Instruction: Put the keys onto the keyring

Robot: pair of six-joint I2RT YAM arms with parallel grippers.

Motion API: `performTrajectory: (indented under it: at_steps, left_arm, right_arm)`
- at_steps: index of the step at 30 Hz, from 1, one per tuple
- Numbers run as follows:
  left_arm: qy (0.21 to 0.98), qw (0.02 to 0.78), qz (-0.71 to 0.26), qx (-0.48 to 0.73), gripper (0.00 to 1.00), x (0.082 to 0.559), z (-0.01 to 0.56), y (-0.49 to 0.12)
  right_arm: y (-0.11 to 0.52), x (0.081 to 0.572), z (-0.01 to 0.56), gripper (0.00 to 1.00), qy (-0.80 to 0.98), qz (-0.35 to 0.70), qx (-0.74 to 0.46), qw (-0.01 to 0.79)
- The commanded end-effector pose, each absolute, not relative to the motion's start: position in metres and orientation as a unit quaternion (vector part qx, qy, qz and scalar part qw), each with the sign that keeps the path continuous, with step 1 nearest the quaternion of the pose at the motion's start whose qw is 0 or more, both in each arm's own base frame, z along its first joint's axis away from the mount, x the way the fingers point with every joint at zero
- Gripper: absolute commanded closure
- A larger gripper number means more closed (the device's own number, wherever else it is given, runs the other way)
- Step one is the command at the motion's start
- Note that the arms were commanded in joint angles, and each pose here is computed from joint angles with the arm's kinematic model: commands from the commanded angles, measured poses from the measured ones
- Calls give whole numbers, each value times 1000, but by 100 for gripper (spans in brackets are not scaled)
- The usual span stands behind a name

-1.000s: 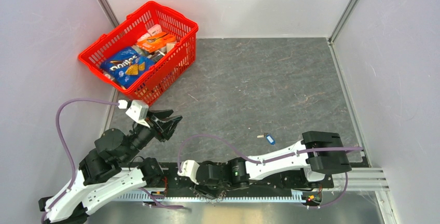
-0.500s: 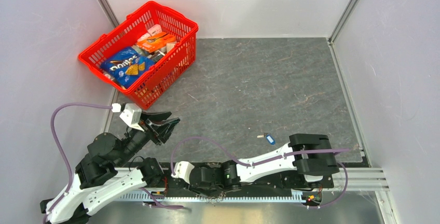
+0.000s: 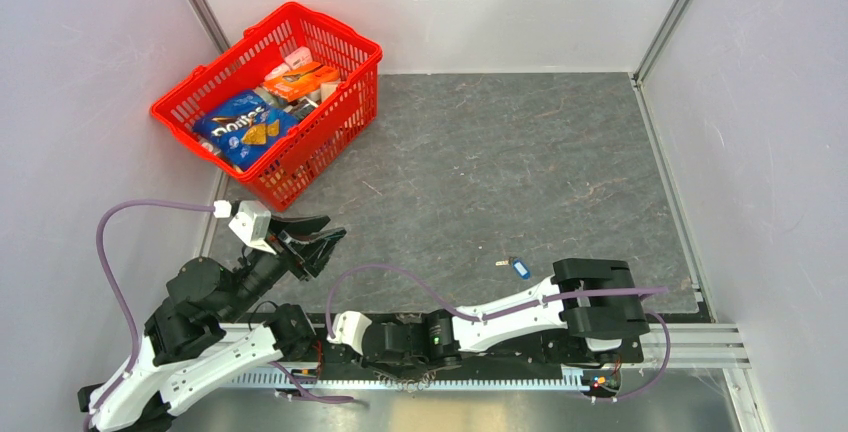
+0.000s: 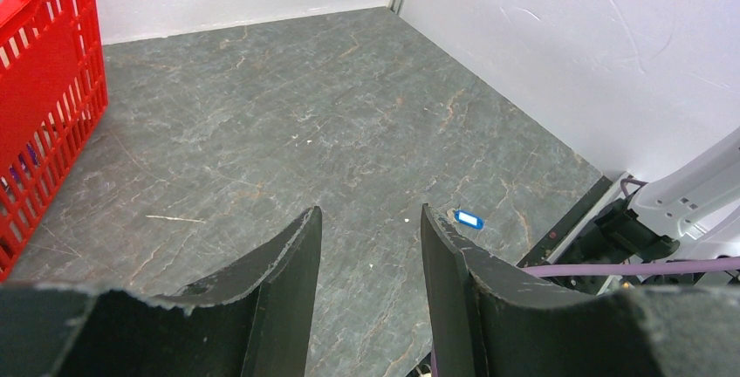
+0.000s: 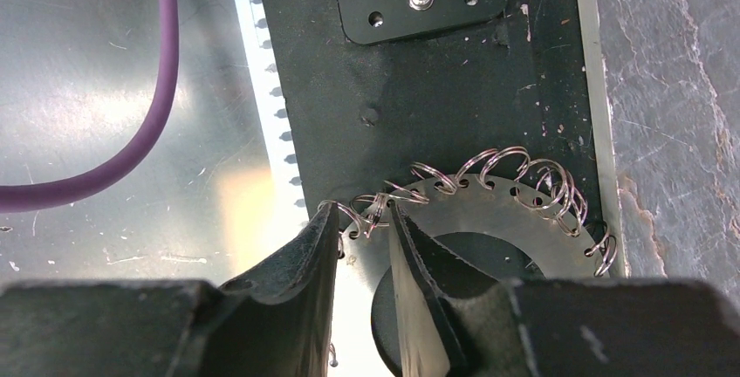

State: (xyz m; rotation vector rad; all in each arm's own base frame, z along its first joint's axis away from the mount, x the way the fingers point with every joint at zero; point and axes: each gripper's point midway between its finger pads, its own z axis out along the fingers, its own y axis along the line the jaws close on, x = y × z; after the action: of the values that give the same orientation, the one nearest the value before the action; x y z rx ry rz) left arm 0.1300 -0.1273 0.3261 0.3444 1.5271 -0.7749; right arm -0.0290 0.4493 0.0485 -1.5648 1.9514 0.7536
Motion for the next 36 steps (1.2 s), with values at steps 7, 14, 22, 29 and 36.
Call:
performTrajectory:
  at_steps: [7, 14, 22, 29, 36]
  left_arm:
    - [664, 645, -351, 140, 48, 130, 332, -129]
    - [666, 644, -349, 140, 48, 131, 331, -129]
    - [669, 644, -344, 139, 47, 133, 329, -129]
    - [673, 643, -338, 137, 47, 135, 327, -129]
    - [676, 639, -338, 142, 47, 136, 325, -133]
  right_arm:
    - [452, -16, 52, 70, 725, 276, -566, 280]
    - [448, -17, 44, 73, 730, 275, -565, 271]
    - [450, -21, 43, 99, 726, 286, -566, 265]
    - [451, -18, 61, 100, 717, 299, -562, 284]
    - [435, 7, 133, 100, 693, 284, -555, 362]
